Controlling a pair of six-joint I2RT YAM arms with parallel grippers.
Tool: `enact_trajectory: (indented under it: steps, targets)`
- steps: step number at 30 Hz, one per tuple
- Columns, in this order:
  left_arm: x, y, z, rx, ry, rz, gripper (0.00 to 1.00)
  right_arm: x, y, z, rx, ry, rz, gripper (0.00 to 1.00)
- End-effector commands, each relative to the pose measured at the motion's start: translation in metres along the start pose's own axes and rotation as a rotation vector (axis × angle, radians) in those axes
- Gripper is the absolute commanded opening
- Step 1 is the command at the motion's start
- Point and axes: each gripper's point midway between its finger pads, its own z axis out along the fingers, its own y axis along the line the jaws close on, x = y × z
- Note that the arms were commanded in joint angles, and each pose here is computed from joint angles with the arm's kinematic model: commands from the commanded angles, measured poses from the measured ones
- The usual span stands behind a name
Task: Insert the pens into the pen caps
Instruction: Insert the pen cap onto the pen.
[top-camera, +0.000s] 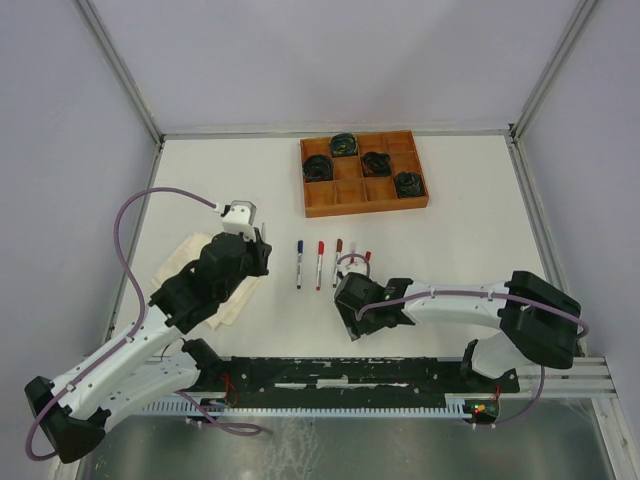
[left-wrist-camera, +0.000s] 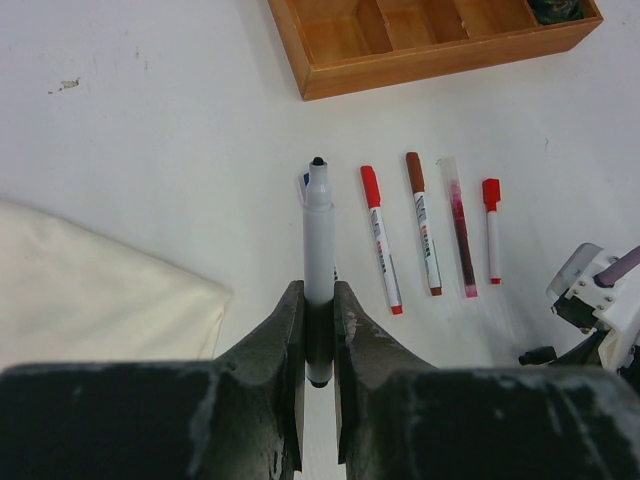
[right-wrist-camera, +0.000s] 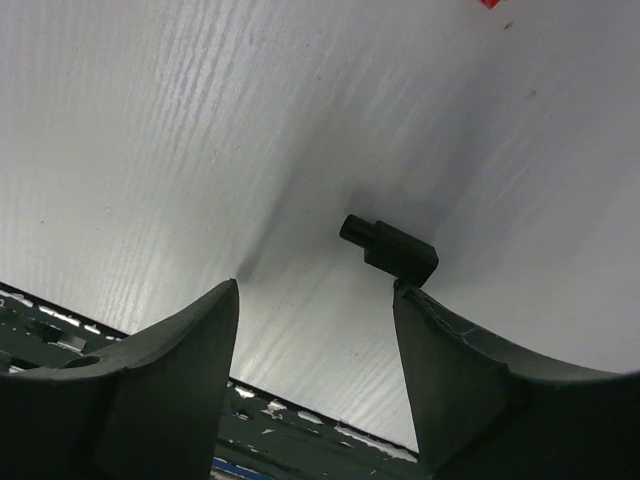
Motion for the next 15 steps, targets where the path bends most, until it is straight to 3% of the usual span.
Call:
enact_trajectory:
  steps: [1,15]
  targets:
    - [-0.013,-0.003,-0.001,0.007,-0.04,-0.001,0.03,-0.002,-0.011,0.003,0.075,0.002,-0.026,0.72]
    - [-0.013,-0.004,-0.002,0.015,-0.04,-0.004,0.03,-0.033,-0.01,0.012,0.077,-0.032,-0.073,0.74]
